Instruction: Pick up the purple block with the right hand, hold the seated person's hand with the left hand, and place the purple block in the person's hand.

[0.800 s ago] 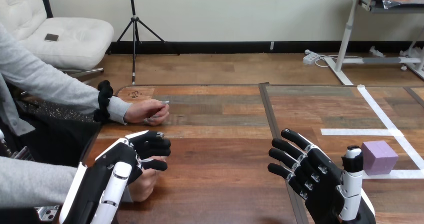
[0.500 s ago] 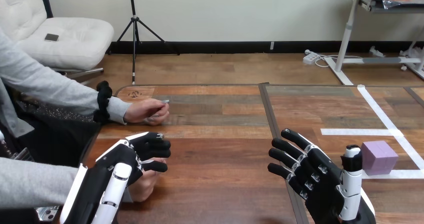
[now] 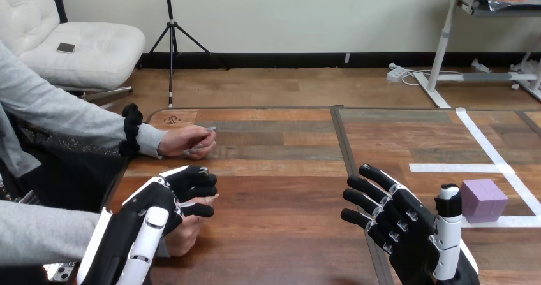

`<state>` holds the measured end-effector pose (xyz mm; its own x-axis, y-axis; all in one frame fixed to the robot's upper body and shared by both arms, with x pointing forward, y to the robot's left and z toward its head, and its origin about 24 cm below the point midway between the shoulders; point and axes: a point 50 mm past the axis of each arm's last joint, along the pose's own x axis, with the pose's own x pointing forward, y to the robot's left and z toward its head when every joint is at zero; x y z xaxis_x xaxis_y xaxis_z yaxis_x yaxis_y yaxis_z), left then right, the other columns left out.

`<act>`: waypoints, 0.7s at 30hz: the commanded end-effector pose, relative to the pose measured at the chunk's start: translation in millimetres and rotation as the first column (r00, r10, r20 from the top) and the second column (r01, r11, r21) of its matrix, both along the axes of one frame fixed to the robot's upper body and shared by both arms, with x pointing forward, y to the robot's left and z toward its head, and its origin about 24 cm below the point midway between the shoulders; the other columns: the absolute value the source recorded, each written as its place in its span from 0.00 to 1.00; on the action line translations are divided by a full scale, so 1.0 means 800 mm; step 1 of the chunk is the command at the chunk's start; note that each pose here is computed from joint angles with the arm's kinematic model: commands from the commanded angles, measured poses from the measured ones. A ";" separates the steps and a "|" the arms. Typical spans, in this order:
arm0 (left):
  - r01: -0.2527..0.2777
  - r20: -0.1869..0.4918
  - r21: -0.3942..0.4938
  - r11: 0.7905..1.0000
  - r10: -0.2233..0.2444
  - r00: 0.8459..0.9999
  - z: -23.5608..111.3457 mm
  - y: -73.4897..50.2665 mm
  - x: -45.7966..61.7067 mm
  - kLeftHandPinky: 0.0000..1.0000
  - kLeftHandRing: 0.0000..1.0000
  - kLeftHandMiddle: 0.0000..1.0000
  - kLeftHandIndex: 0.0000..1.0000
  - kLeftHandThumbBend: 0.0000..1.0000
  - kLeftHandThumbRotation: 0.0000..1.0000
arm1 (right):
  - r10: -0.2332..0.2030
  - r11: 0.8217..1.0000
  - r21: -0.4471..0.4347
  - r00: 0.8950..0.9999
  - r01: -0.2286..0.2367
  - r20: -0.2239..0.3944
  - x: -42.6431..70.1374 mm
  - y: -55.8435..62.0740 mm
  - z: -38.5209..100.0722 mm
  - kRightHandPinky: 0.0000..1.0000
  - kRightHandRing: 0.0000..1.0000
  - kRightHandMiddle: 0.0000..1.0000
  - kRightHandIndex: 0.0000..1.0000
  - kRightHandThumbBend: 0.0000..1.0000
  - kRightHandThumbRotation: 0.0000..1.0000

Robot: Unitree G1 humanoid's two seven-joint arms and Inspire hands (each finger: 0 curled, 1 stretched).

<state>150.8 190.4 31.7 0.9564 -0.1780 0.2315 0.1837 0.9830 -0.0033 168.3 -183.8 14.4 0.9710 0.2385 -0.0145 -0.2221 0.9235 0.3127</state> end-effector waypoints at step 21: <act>0.008 0.042 -0.023 1.000 -0.007 0.999 0.014 -0.007 0.019 0.79 0.82 0.84 0.80 0.44 0.86 | 0.022 0.998 -0.055 0.993 -0.016 0.114 0.063 -0.002 0.017 0.83 0.84 0.83 0.84 0.94 1.00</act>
